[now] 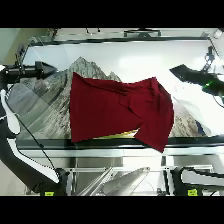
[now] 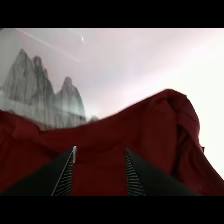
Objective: Fold the shirts.
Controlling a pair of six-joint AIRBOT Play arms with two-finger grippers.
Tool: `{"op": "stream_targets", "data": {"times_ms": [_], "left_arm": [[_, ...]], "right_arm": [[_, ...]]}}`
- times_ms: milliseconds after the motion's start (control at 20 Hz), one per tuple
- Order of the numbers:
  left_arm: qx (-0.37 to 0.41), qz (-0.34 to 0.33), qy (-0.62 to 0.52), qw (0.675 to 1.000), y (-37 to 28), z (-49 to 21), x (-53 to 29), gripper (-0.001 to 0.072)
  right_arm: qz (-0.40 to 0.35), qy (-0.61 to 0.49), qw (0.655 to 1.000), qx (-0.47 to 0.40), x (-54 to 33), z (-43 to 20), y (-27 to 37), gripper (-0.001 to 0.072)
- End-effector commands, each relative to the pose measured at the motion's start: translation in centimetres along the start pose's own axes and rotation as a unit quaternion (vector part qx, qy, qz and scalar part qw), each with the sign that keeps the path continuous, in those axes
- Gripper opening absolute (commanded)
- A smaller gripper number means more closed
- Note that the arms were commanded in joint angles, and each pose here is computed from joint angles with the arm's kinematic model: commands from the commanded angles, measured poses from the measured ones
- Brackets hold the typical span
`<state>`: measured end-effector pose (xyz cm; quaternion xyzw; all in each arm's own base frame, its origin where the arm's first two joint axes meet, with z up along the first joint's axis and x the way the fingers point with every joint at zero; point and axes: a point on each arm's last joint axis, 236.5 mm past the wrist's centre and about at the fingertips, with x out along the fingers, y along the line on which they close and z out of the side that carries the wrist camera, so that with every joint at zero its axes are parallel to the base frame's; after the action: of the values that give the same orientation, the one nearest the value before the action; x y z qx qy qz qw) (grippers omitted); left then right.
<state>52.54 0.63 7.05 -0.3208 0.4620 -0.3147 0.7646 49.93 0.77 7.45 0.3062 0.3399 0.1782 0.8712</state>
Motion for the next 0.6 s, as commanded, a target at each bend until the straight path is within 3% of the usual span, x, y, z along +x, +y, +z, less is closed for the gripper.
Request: {"op": "stream_targets", "data": {"times_ms": [0, 300, 550], "left_arm": [[-0.108, 0.006, 0.096, 0.989, 0.3, -7.6, -1.2, 0.0341], [-0.215, 0.062, 0.176, 0.959, 0.3, -24.3, 0.4, 0.0342], [-0.231, 0.11, 0.177, 0.95, 0.8, -30.6, 0.5, 0.0341]], "right_arm": [[-0.035, 0.144, 0.989, 0.028, -4.4, -6.4, -4.1, 0.0373], [-0.136, 0.26, 0.951, 0.097, -9.1, -15.7, -12.7, 0.0373], [-0.125, 0.303, 0.935, 0.132, -7.8, -19.3, -14.2, 0.0392]]}}
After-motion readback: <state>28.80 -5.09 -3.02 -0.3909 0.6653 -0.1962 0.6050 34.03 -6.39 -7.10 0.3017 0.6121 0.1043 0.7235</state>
